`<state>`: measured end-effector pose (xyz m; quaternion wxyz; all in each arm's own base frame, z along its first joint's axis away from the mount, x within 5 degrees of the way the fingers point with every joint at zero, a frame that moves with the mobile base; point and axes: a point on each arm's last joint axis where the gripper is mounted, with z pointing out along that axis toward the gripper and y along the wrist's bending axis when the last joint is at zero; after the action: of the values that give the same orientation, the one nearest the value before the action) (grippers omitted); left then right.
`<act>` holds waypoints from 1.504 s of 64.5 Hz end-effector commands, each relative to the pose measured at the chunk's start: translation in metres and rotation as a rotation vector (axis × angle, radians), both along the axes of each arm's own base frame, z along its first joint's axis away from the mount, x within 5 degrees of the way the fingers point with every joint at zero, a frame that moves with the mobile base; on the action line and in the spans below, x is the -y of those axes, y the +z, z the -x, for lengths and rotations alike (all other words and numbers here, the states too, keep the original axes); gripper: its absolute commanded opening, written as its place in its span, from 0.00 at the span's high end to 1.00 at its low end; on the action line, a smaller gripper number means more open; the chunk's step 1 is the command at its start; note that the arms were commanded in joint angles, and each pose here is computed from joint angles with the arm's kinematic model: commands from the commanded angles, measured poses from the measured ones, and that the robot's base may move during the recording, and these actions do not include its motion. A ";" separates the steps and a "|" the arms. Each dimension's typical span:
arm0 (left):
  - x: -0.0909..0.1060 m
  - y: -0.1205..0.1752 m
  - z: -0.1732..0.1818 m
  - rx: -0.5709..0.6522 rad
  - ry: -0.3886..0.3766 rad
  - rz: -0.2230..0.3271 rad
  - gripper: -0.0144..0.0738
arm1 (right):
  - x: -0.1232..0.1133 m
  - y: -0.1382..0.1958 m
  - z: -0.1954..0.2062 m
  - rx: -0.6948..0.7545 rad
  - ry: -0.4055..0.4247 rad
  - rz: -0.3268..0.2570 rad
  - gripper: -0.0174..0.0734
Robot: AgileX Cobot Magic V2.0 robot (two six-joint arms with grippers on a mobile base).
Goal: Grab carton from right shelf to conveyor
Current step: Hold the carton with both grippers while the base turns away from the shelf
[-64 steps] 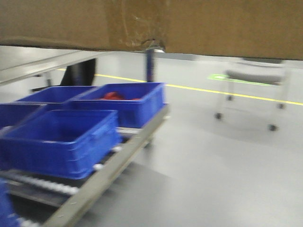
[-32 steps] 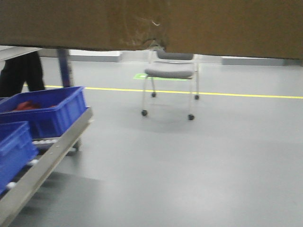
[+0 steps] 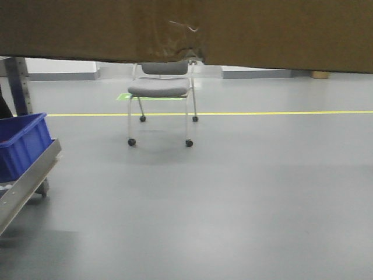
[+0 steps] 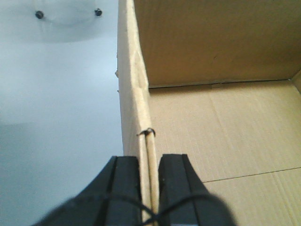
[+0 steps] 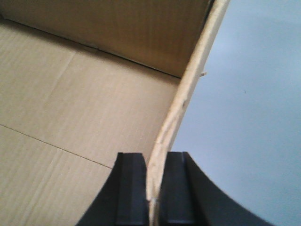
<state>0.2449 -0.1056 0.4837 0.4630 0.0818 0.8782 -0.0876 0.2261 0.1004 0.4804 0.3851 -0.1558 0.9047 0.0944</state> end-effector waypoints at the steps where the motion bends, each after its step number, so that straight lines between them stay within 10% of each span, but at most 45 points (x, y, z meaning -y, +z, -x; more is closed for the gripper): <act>1: 0.003 0.011 0.004 0.075 -0.033 0.050 0.85 | -0.001 0.005 0.004 0.031 0.029 -0.018 0.89; 97: 0.003 0.011 0.004 0.075 -0.033 0.050 0.85 | -0.001 0.005 0.004 0.031 0.030 -0.020 0.89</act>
<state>0.2447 -0.1055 0.4838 0.4632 0.0817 0.8781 -0.0877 0.2253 0.1000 0.4809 0.3853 -0.1558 0.9046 0.0944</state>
